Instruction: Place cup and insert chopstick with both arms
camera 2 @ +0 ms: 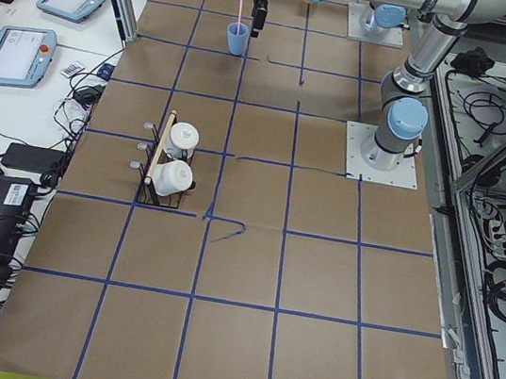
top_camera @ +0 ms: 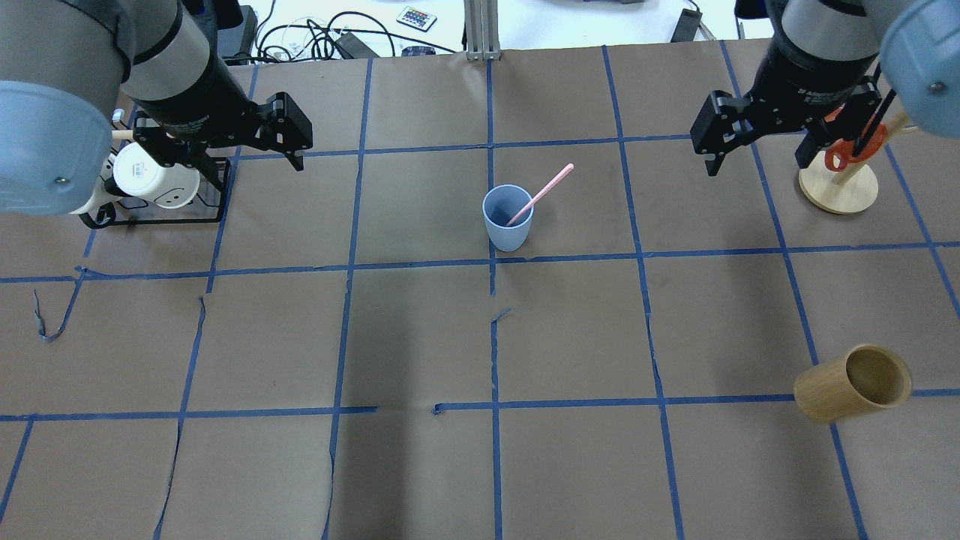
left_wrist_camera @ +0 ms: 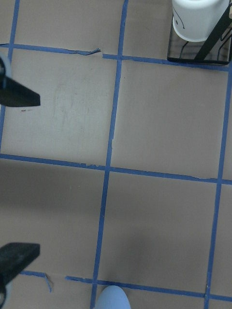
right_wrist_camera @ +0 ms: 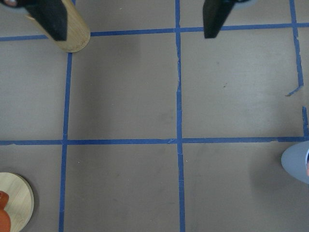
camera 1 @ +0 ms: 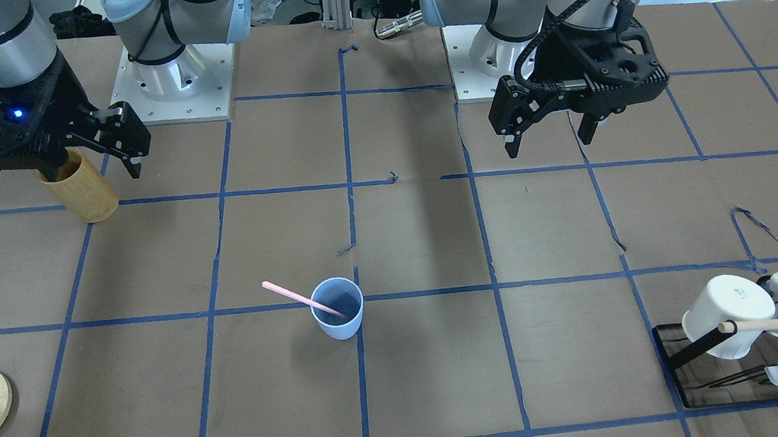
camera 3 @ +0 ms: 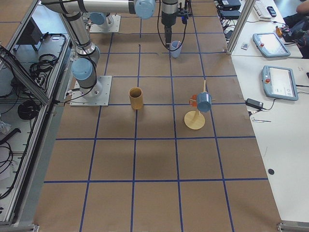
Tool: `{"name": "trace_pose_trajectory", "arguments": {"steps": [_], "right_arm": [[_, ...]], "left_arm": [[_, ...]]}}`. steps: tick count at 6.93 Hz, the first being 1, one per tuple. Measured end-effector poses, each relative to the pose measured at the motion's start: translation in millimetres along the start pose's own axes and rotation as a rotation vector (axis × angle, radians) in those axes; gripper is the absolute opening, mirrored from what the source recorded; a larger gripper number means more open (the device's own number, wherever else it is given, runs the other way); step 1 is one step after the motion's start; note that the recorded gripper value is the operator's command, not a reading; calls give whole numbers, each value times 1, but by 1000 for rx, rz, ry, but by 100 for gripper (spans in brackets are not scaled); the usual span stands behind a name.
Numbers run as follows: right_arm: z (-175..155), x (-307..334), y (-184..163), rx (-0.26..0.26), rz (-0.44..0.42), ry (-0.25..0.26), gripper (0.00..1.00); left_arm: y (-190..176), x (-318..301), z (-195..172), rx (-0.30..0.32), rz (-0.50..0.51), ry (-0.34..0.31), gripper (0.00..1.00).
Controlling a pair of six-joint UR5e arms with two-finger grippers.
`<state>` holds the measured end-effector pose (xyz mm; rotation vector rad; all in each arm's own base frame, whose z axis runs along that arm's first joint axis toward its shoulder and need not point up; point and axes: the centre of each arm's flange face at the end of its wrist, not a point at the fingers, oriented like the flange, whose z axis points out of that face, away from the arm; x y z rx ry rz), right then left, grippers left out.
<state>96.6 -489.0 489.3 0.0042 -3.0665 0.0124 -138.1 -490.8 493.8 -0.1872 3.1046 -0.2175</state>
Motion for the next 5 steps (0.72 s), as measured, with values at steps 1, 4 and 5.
{"name": "trace_pose_trajectory", "arguments": {"steps": [1, 4, 5], "right_arm": [[-3, 1, 7, 0, -4, -3, 100], [-2, -4, 21, -58, -17, -45, 100], [-1, -5, 22, -72, -19, -58, 100]], "left_arm": [[0, 0, 0, 0, 0, 0, 100], [0, 0, 0, -1, 0, 0, 100], [0, 0, 0, -1, -1, 0, 100]]}}
